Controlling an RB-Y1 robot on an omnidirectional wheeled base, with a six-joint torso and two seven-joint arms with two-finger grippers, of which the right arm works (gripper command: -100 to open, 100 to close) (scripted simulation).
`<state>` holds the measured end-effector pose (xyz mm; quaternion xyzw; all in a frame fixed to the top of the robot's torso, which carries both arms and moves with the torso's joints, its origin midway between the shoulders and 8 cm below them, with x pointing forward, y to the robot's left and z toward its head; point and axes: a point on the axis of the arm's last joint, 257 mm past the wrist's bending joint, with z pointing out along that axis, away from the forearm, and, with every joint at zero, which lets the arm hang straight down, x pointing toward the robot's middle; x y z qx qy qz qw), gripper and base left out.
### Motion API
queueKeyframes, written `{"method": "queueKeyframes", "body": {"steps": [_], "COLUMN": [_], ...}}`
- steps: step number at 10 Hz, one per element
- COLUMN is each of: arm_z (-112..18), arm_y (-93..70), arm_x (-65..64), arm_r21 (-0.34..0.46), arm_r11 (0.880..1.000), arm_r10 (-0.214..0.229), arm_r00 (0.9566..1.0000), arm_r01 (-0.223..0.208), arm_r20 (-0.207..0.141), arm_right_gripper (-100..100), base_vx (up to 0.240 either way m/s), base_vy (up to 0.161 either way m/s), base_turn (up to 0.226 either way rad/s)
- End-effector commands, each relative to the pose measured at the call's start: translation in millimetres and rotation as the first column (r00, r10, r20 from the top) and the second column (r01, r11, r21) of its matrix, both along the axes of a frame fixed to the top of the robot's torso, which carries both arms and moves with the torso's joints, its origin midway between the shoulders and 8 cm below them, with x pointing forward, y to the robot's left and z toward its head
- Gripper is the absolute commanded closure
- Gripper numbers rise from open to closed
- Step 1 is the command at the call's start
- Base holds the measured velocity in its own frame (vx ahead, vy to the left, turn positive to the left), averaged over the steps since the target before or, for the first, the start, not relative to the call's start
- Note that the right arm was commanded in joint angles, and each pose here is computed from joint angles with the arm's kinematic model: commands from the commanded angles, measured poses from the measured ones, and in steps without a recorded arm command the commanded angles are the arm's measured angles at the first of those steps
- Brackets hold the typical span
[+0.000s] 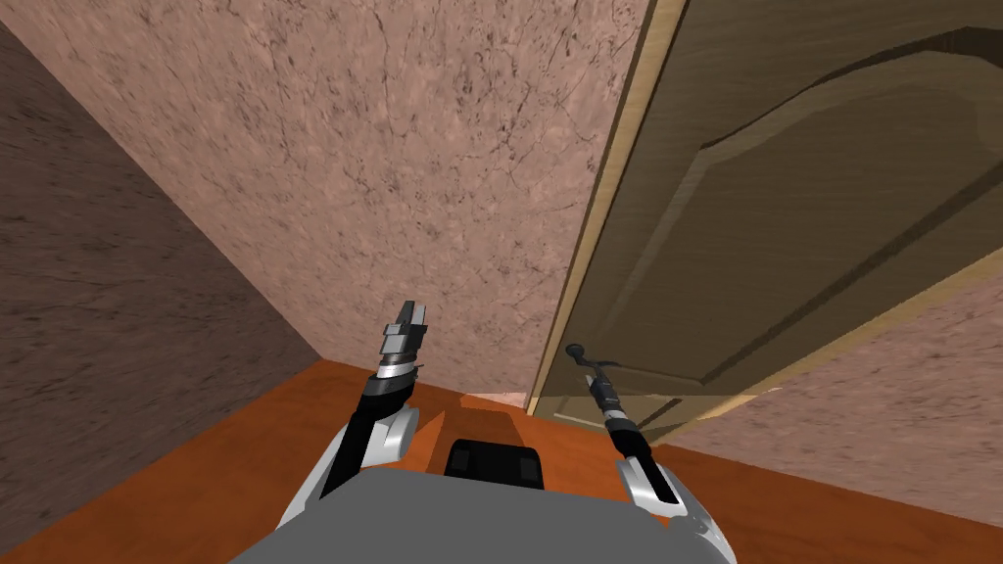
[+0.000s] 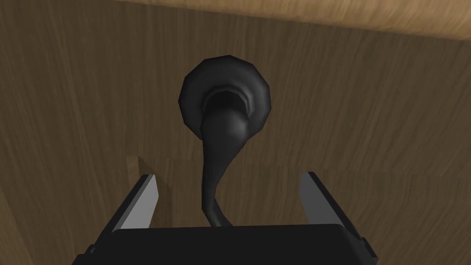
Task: Pull the door open
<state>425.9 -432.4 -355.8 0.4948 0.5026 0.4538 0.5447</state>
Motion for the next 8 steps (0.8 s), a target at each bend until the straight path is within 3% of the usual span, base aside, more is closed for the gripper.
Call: {"method": "queueKeyframes", "body": {"steps": [1,2,3,4,8], "arm_z": [0.9,1.0,0.3,0.3,0.3], "arm_y": [-21.3,-28.7,-24.0,-24.0,-24.0], "arm_x": [-5.8,-8.6,-7.1,-7.1,-7.1], "arm_r21": [0.0,0.001,-0.001,-0.001,-0.001], "arm_r11": [1.0,0.999,0.999,0.999,0.999], "arm_r10": [-0.031,-0.043,-0.034,-0.034,-0.034], "arm_r00": [0.9995,0.9991,0.9994,0.9994,0.9994], "arm_r01": [0.031,0.043,0.034,0.034,0.034], "arm_r20": [0.001,0.001,0.0,0.0,0.0], "arm_right_gripper": [-100,-100,-100,100,100], "base_vx": [0.196,0.197,0.093,-0.013,-0.022], "base_vy": [-0.001,-0.011,-0.006,0.0,0.0], "base_turn": [0.195,0.128,0.023,-0.018,0.0]}}
